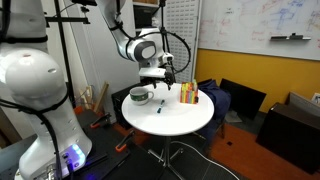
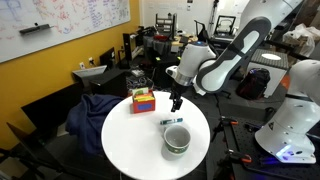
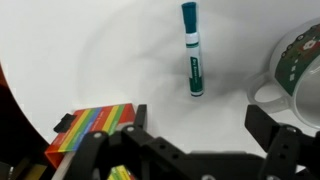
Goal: Put the green marker inside the white and green mug
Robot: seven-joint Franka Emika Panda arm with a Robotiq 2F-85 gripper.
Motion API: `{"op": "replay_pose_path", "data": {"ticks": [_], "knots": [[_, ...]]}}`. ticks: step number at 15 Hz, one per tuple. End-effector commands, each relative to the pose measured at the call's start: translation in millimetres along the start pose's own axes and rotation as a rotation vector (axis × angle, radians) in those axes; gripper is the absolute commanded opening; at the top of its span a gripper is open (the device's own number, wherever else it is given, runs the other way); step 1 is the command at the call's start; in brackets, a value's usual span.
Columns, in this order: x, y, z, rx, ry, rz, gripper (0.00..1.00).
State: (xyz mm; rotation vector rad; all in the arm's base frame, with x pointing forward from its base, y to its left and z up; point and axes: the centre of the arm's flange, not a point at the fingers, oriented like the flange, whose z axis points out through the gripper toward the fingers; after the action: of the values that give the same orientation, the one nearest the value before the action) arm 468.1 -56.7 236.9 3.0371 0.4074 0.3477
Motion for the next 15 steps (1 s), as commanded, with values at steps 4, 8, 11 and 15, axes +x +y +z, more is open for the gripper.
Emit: {"op": "replay_pose_path", "data": {"ticks": [4,8,11,15], "knots": [[29,32,44,0.053,0.014,-0.031,1.0],[26,31,61,0.091,-0.012,-0.04,1.0],[15,28,71,0.125,-0.047,-0.028,1.0],[4,26,79,0.143,-0.068,-0.012,1.0]]}}
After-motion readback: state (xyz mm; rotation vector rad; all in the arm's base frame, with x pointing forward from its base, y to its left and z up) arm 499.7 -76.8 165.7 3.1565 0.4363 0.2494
